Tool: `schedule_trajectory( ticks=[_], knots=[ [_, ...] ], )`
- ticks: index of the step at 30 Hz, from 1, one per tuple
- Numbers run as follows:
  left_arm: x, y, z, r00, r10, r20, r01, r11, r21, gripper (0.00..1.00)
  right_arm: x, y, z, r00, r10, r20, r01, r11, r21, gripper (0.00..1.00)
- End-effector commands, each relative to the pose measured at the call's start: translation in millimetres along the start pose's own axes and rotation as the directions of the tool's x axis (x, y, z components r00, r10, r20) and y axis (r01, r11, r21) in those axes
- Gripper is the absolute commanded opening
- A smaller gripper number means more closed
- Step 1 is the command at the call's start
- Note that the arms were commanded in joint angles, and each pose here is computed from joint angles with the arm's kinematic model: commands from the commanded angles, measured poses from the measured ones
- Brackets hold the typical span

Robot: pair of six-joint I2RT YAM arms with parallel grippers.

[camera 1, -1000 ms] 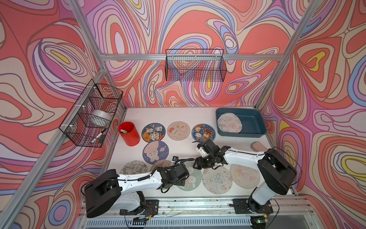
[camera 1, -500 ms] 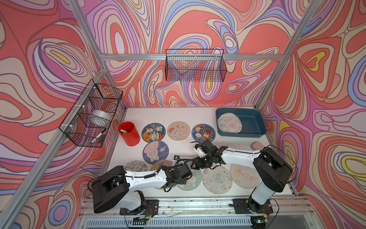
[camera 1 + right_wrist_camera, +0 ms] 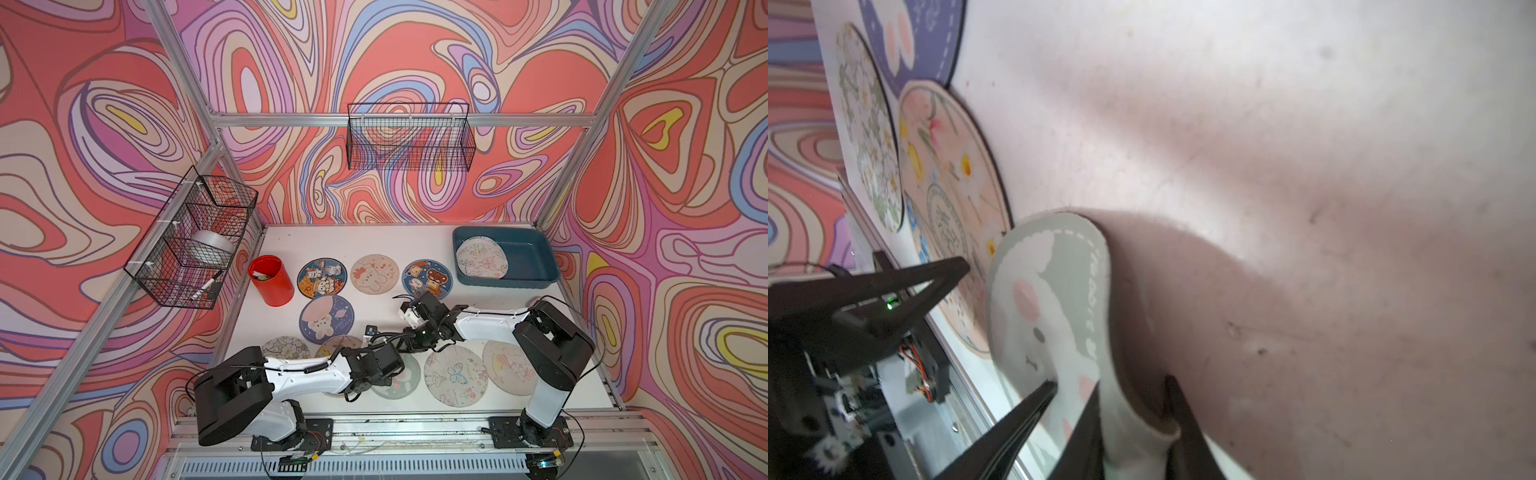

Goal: Put the coasters into the storage box
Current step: Pick up the coaster from the center of the board.

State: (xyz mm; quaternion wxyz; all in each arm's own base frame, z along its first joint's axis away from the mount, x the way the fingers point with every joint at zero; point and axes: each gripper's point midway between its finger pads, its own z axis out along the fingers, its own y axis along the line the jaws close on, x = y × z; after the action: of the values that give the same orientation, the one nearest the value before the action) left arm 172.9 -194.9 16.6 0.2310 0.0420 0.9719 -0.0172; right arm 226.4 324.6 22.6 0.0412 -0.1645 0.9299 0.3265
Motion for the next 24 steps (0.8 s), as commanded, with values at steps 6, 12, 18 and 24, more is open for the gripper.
schedule_trajectory(
  ticks=[6, 12, 18, 24],
  knots=[
    [-2, 4, -2, 0.999, 0.047, -0.003, -0.047, 0.998, -0.047, 0.97, -11, -11, -11, 0.999, -0.014, 0.042, 0.008, 0.991, 0.13, 0.0],
    [-31, -16, -20, 0.995, 0.036, 0.094, -0.039, 0.999, 0.029, 0.98, -52, -3, -55, 0.975, -0.112, 0.192, 0.058, 0.962, 0.266, 0.0],
    [-78, -47, -50, 0.963, 0.012, 0.269, -0.054, 0.987, 0.149, 0.99, -100, -2, -103, 0.919, -0.202, 0.34, 0.054, 0.916, 0.398, 0.0],
    [-126, -86, -86, 0.901, 0.02, 0.434, -0.142, 0.958, 0.25, 0.99, -141, -20, -154, 0.87, -0.184, 0.458, -0.023, 0.912, 0.409, 0.0]
  ],
)
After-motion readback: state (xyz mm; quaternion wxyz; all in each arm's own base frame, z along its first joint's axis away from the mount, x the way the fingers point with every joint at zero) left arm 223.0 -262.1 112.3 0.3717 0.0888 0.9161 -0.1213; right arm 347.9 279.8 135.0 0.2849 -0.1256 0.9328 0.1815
